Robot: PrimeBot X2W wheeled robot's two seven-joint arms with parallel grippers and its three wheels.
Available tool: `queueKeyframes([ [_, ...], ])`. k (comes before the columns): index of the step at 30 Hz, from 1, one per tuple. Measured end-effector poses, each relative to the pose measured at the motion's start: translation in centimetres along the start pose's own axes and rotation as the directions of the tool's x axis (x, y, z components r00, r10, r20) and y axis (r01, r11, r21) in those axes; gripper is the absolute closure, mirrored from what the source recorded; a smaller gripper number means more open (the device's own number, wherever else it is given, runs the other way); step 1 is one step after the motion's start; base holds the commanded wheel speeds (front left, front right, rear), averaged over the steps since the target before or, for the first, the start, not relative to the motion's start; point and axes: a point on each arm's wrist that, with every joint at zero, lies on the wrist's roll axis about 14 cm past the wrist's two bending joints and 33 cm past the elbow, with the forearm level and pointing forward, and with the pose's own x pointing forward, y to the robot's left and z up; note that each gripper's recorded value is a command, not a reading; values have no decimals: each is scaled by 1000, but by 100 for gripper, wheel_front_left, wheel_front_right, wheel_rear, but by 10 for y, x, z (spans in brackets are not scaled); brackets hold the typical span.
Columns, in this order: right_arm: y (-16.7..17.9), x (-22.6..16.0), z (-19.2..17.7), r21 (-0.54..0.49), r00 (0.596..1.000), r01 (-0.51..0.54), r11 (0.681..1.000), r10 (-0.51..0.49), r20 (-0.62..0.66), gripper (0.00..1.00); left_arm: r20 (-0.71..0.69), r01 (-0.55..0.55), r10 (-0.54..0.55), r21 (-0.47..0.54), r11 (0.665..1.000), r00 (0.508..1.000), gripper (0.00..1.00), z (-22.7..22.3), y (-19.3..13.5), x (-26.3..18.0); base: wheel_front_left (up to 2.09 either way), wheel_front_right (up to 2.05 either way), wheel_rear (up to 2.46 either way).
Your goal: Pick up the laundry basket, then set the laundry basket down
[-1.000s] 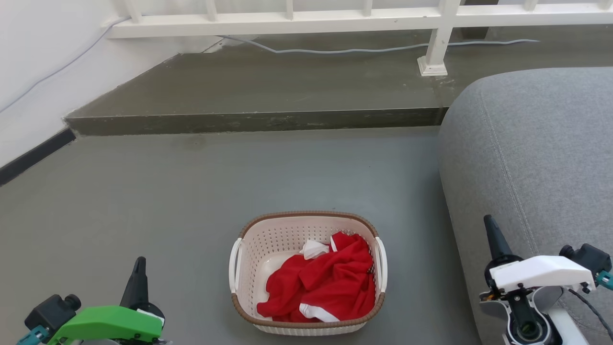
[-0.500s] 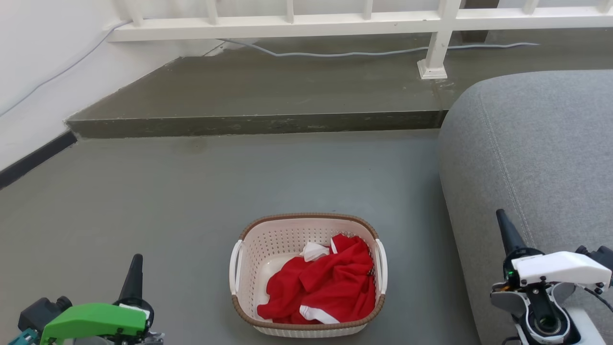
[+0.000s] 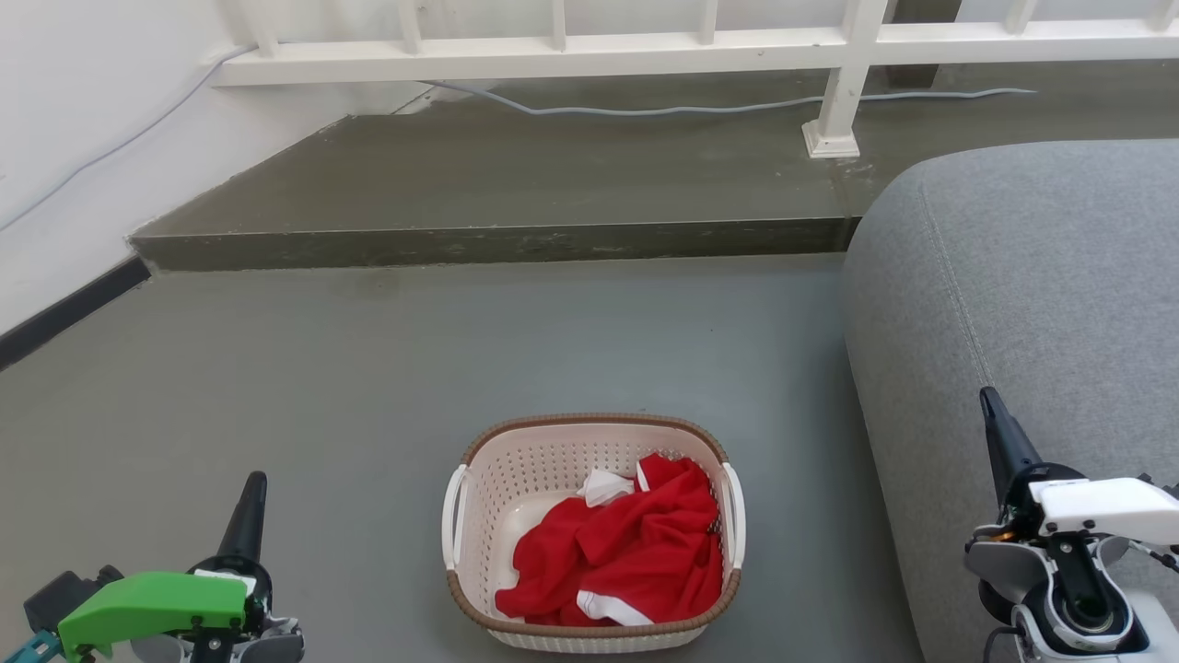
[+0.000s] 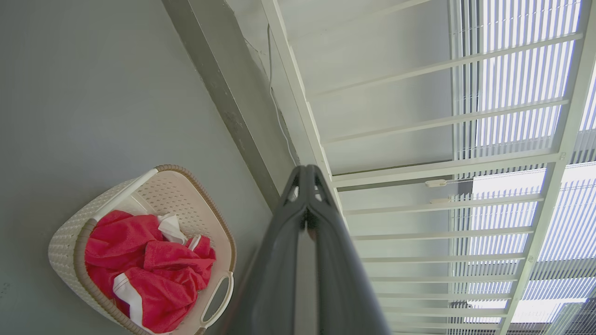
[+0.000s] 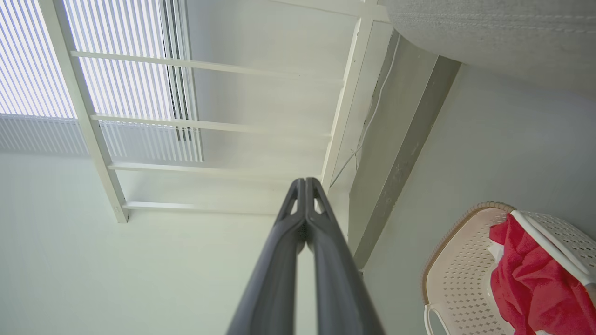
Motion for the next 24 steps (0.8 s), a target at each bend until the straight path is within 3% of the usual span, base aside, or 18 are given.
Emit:
queueKeyframes([
  [14,10,2,14,178,998,-55,982,51,27,100,7,43,-43,-192,980,999,100,6,-8,4,0,0,0],
  [24,11,3,16,186,998,-61,981,56,31,100,11,56,-55,-202,978,998,100,8,-11,6,0,0,0],
])
